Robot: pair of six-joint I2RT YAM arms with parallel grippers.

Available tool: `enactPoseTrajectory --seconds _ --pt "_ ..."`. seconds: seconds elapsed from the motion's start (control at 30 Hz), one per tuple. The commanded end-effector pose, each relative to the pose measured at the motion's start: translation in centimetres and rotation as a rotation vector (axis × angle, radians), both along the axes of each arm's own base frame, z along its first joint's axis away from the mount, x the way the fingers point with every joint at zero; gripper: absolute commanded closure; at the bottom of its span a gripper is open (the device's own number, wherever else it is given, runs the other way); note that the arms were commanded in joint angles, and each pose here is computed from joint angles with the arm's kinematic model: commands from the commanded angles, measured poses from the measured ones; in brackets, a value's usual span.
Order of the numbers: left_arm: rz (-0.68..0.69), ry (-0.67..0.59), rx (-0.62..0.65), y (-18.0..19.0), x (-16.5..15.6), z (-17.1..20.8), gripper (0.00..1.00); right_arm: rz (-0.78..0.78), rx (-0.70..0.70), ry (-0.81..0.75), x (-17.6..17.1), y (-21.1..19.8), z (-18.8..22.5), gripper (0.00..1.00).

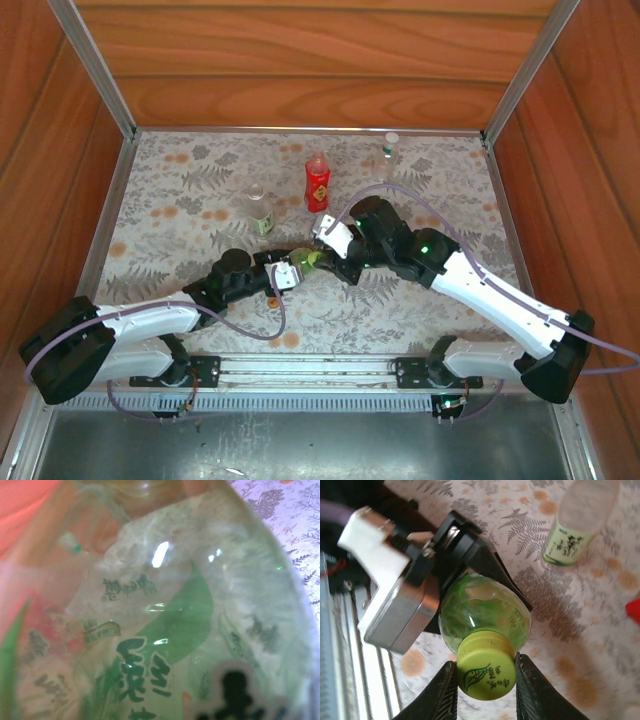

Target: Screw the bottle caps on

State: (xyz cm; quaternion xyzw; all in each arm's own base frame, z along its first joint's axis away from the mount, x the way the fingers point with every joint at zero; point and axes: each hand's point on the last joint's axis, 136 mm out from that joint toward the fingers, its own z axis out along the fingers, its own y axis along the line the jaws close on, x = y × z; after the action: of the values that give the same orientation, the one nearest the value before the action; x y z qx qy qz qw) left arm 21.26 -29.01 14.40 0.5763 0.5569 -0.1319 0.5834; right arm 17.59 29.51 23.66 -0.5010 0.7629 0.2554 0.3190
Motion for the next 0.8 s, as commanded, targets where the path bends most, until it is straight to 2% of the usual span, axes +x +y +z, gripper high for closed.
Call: enactPoseTrajectory --seconds 0.0,0.07,0.13,0.17,0.2,0.27,0.37,0.4,0.53,0.63,0.77 --pt "-0.023 -0.046 -0.006 -0.6 0.0 0.9 0.48 -0.473 0.201 0.312 3.3 0.5 1.0 1.00" --pt "-0.021 -0.046 0.000 -0.6 0.1 0.7 0.48 -0.578 0.174 0.424 3.1 0.0 -0.1 1.00" --pt "-0.022 -0.045 0.004 -0.7 0.1 0.7 0.48 -0.603 0.154 0.447 2.8 -0.5 -0.6 0.99" --pt "-0.023 -0.044 0.005 -0.7 0.1 0.6 0.48 -0.595 0.147 0.431 2.8 -0.7 -0.6 0.95" --pt "-0.025 -0.043 0.005 -0.7 0.1 0.6 0.48 -0.562 0.141 0.393 2.8 -0.8 -0.4 0.89" --pt "-0.017 -0.029 -0.006 -0.7 0.1 0.6 0.48 -0.422 0.143 0.258 2.5 -0.6 0.6 0.67" --pt "0.050 0.050 -0.077 -0.6 1.1 1.5 0.48 -0.334 0.228 0.050 3.1 -0.8 2.7 0.48" --pt "0.068 0.081 -0.105 -0.6 1.4 1.8 0.48 -0.324 0.274 0.009 3.3 -0.7 3.3 0.44" --pt "0.090 0.174 -0.197 -1.0 1.7 3.2 0.48 -0.286 0.508 -0.108 3.5 0.1 5.6 0.38" --pt "0.071 0.203 -0.237 -1.4 1.5 4.1 0.48 -0.343 0.619 -0.093 4.3 0.1 6.1 0.37" --pt "0.048 0.220 -0.247 -1.9 1.3 4.4 0.49 -0.314 0.717 -0.066 4.2 1.0 6.1 0.38"
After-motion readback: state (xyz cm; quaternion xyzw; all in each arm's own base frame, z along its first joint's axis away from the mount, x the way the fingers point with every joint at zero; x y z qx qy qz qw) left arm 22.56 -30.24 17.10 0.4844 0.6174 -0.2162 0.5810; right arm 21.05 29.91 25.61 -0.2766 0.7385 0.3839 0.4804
